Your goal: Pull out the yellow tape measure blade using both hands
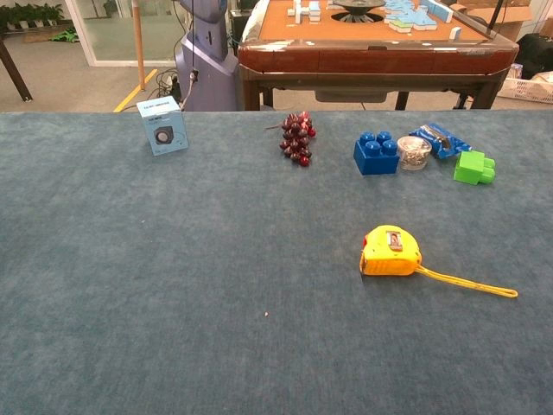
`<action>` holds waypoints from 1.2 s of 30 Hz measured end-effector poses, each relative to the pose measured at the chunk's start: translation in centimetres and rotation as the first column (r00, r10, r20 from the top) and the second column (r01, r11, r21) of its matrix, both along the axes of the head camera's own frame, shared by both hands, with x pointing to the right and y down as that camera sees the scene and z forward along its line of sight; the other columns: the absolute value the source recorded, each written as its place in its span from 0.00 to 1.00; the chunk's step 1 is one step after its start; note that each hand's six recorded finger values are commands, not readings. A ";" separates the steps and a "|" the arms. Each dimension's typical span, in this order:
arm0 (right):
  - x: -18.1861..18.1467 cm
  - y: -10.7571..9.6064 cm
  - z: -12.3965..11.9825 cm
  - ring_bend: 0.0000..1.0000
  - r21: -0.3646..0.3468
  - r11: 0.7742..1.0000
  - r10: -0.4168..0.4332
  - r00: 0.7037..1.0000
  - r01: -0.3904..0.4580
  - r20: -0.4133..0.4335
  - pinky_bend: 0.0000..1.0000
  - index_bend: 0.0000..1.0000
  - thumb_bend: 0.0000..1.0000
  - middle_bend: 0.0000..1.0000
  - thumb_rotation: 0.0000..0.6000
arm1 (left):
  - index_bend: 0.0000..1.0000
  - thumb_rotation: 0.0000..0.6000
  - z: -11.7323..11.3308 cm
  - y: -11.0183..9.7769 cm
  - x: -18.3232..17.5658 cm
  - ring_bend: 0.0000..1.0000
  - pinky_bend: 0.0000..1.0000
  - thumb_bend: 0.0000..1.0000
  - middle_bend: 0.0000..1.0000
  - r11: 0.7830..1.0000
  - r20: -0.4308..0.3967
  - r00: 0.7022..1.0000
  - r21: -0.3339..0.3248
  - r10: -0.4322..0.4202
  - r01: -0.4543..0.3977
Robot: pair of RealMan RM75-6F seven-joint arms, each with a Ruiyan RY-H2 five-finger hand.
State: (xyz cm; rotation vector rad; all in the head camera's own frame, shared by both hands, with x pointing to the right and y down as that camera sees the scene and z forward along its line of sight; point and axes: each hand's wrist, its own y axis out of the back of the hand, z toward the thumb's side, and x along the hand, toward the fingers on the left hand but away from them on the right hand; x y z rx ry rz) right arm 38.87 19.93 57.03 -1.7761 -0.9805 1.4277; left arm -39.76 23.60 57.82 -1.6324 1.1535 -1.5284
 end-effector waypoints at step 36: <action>-15.7 -3.1 12.1 0.29 -0.232 0.922 -0.326 0.945 0.309 -0.035 0.37 0.28 0.21 0.33 1.00 | 0.02 1.00 -0.8 0.9 -0.9 0.00 0.00 0.20 0.00 0.999 -0.047 0.998 -0.004 -0.036 0.036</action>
